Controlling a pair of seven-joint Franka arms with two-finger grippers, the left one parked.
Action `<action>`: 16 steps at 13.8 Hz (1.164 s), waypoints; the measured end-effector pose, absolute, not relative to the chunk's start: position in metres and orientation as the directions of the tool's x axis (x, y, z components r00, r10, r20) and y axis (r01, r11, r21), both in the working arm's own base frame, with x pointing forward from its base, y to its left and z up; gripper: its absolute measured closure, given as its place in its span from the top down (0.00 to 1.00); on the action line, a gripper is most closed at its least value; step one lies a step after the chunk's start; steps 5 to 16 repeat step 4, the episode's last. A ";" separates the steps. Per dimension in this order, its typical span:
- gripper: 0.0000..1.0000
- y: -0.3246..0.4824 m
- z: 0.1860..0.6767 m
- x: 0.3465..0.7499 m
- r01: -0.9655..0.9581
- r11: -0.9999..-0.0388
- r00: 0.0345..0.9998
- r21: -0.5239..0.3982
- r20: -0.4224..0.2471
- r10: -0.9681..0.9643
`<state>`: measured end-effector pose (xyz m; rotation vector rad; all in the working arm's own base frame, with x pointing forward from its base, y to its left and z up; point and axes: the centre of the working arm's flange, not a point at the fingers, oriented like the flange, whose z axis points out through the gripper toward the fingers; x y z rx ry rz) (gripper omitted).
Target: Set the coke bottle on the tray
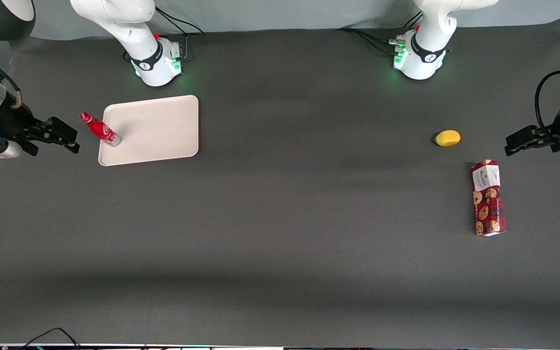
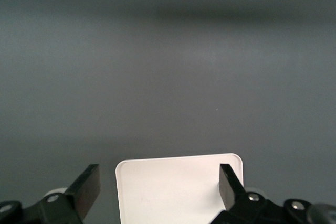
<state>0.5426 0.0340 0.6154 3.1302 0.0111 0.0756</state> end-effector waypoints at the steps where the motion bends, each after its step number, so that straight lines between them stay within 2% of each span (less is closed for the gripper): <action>1: 1.00 0.032 0.619 0.537 0.006 -1.000 0.999 0.013 0.035 0.006; 4: 1.00 0.028 0.632 0.522 0.009 -1.000 0.999 0.019 0.030 0.009; 16: 1.00 0.028 0.632 0.522 0.009 -1.000 0.999 0.019 0.030 0.009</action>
